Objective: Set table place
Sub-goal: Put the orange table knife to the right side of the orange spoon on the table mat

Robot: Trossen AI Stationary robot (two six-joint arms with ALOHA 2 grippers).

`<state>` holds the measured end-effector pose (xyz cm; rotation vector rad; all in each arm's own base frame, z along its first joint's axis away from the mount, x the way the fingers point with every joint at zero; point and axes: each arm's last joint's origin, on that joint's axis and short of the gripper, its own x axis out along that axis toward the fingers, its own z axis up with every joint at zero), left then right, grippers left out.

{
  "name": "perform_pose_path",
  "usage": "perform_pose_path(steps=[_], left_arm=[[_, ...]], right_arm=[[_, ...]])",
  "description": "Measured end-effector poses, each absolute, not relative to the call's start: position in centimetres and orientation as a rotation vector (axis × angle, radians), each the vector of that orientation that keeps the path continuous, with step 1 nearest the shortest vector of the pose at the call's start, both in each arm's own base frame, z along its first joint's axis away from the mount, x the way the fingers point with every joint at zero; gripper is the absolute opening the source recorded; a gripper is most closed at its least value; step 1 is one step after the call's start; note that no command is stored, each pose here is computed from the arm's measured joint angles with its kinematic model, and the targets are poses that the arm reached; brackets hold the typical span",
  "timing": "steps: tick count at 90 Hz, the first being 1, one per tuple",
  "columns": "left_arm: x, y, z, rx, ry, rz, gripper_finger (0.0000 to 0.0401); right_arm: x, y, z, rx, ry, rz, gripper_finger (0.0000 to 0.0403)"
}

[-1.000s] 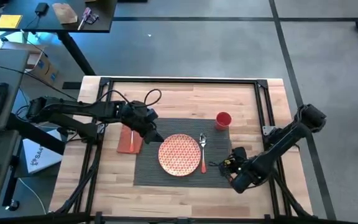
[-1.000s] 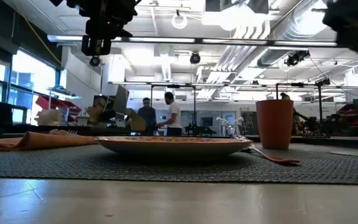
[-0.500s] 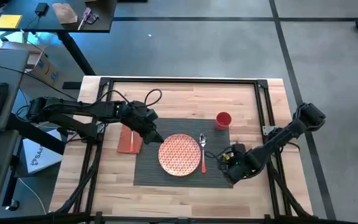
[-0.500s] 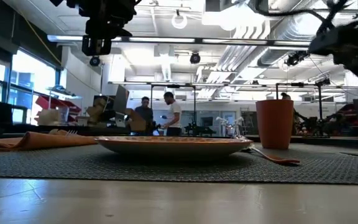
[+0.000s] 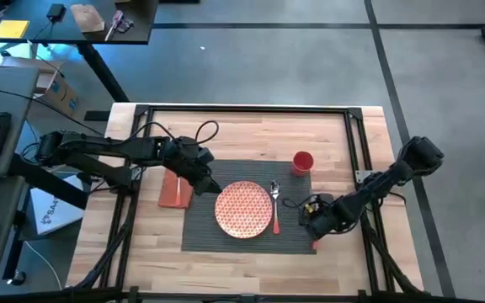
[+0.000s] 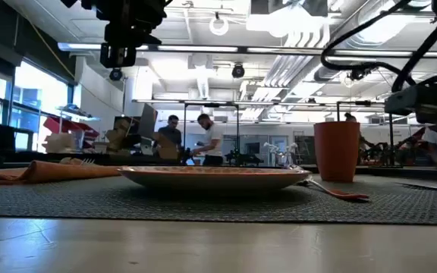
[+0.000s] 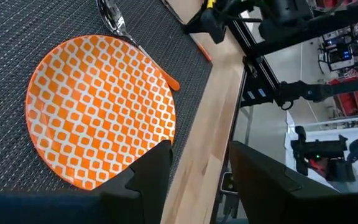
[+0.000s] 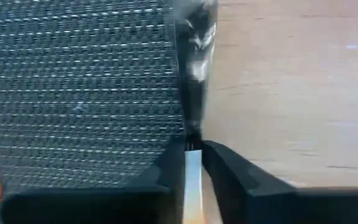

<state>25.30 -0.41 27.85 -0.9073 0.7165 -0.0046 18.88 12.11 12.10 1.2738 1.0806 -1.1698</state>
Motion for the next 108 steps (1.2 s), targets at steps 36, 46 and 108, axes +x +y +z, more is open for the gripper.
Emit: perform_pose_path(steps=[36, 46, 108], left_arm=[[25.3, -0.4, 27.9, -0.905, 0.712, -0.001, 0.0151], [25.3, -0.4, 27.9, -0.905, 0.711, -0.001, 0.0151], [25.3, -0.4, 27.9, -0.904, 0.712, 0.000, 0.0151]], right_arm=[[20.2, 12.8, 14.8, 1.252, 0.975, -1.084, 0.0000], [20.7, 12.6, 14.8, 1.260, 0.929, -1.055, 0.0000], [25.3, 9.3, 13.6, 1.289, 0.795, -0.956, 0.0000]])
